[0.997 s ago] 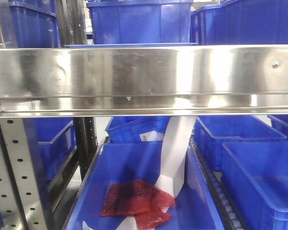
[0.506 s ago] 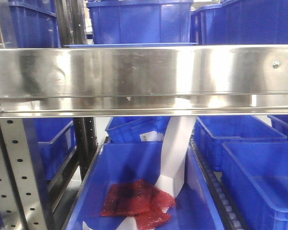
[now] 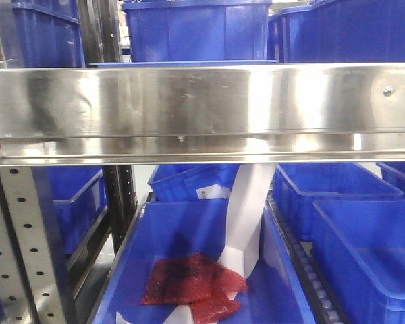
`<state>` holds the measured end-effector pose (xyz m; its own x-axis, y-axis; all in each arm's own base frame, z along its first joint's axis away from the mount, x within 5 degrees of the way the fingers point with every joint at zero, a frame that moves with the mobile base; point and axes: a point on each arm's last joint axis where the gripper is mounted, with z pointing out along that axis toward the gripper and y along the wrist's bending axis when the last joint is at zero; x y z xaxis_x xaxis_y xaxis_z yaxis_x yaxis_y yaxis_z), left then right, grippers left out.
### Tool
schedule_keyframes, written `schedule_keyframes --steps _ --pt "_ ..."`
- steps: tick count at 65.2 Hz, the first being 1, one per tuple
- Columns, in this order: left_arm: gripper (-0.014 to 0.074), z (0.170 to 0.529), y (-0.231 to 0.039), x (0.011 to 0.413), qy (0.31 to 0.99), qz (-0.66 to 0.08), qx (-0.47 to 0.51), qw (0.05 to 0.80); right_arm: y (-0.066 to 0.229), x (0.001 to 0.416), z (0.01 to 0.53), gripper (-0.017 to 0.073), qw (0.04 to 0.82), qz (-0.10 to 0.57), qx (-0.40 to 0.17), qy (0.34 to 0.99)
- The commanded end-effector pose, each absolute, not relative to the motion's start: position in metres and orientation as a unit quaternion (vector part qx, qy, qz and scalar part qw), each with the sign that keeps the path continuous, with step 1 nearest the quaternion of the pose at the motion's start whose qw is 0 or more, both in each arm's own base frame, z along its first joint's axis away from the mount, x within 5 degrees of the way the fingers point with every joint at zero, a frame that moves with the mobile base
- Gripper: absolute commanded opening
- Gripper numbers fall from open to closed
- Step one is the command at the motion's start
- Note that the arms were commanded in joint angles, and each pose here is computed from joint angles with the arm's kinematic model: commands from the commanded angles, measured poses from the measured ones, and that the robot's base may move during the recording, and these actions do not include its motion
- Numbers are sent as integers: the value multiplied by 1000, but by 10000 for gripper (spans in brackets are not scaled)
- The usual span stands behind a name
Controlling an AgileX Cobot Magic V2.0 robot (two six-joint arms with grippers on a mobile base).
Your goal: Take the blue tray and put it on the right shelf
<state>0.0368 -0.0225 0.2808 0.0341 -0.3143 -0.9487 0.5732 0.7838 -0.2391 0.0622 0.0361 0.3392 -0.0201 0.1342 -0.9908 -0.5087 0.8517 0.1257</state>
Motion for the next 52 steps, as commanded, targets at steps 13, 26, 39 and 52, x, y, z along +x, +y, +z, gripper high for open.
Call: schedule_keyframes --steps 13,26,39,52 --pt "-48 296 -23 33 582 -331 113 734 32 61 356 52 741 200 -143 625" --pt "-48 296 -23 33 582 -331 113 734 18 74 330 52 810 88 -78 575" --pt "-48 295 -23 33 583 -331 113 733 1 58 286 52 801 2 -13 599" --pt "-48 295 -23 33 583 -331 113 733 0 46 245 52 778 10 14 628"
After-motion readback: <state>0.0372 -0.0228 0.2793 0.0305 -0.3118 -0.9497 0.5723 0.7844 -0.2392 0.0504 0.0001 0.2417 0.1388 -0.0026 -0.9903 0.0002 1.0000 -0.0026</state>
